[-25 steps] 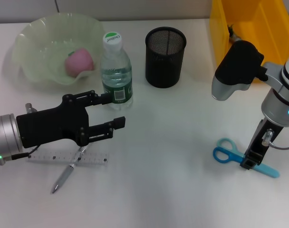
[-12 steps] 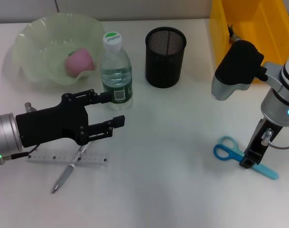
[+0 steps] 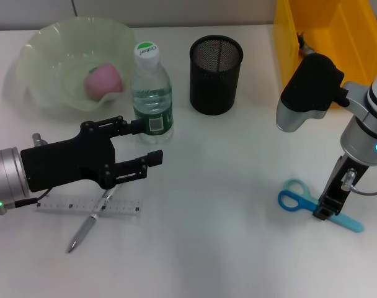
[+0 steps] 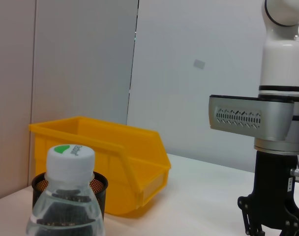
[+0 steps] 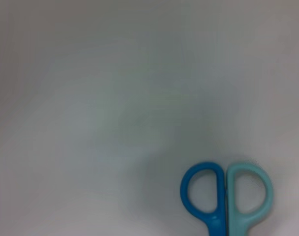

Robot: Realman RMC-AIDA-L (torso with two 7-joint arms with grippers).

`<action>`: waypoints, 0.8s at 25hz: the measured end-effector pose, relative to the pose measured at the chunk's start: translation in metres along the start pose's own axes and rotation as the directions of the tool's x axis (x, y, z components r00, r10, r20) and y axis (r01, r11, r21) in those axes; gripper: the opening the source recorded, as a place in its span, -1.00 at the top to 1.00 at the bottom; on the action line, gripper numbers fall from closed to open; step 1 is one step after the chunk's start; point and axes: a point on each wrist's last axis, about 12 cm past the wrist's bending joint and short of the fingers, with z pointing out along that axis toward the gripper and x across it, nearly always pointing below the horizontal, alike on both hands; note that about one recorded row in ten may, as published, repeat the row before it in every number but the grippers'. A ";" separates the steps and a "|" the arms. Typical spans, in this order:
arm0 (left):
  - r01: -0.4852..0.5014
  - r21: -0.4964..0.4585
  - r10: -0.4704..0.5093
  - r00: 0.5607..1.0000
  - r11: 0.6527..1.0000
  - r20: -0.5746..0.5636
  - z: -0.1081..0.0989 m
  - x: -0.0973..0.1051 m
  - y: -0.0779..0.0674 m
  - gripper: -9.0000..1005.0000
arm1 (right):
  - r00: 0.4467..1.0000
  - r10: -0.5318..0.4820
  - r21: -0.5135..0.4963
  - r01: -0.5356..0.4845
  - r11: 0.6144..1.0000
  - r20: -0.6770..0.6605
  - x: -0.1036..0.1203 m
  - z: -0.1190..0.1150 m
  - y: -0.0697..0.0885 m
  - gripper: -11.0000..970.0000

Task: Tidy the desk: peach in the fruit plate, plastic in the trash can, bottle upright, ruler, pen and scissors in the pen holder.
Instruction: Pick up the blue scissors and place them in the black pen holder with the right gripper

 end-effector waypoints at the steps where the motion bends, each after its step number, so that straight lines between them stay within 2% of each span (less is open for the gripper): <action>1: 0.000 0.000 0.000 1.000 1.000 0.000 0.000 0.000 0.000 -0.39 | 1.000 0.000 0.000 0.000 1.000 0.000 0.000 0.000 0.000 0.50; 9: -0.012 -0.011 0.012 1.000 1.000 0.012 -0.001 -0.001 0.001 -0.39 | 0.998 -0.001 0.008 0.000 1.000 0.058 -0.001 -0.005 0.001 0.53; 15: -0.007 -0.053 0.011 0.998 0.999 0.064 -0.007 -0.003 0.002 -0.39 | 0.979 0.005 -0.011 -0.003 1.000 0.204 0.010 -0.017 0.005 0.52; 17: -0.006 -0.058 0.010 0.998 0.998 0.068 -0.008 -0.003 0.002 -0.39 | 0.954 0.038 -0.032 -0.030 0.999 0.296 0.021 -0.024 0.003 0.52; 20: -0.006 -0.058 0.010 0.998 0.998 0.069 -0.008 -0.002 0.002 -0.39 | 0.928 0.066 -0.062 -0.046 0.997 0.366 0.029 -0.026 0.002 0.52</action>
